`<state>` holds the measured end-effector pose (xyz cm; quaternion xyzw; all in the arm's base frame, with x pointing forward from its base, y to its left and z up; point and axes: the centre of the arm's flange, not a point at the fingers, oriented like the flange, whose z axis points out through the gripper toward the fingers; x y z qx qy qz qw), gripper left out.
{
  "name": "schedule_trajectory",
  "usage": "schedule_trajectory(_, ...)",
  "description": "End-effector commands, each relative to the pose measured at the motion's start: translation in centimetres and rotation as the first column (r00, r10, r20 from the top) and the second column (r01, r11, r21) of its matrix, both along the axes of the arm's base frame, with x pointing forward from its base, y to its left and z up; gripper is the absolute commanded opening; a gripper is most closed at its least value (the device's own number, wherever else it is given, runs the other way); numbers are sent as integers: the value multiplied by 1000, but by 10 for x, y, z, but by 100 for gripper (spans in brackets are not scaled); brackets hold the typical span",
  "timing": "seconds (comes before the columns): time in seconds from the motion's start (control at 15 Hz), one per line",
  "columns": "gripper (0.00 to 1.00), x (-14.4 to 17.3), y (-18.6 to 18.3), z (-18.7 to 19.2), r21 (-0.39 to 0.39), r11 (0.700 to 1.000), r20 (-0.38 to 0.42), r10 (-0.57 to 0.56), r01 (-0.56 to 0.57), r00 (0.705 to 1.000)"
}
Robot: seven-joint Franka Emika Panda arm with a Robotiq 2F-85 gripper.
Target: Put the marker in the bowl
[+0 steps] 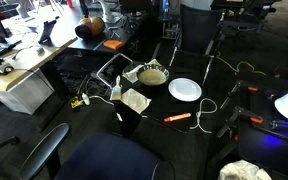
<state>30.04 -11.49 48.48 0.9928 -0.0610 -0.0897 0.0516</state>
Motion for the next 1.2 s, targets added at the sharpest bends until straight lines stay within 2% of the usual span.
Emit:
schedule_trajectory(0.0, 100, 0, 0, 0, 0, 1000, 0, 0, 0, 1000)
schedule_trajectory(0.27, 100, 0, 0, 0, 0, 1000, 0, 0, 0, 1000)
schedule_trajectory(0.4, 100, 6, 6, -1, -6, 999, 11, 36, -36, 999)
schedule_trajectory(0.67, 100, 27, 44, -6, -39, 983, 32, 179, -177, 983)
schedule_trajectory(0.87, 100, 45, 84, -17, -52, 947, 56, 319, -316, 946)
schedule_trajectory(1.13, 100, 71, 139, -43, -45, 870, 93, 494, -492, 865)
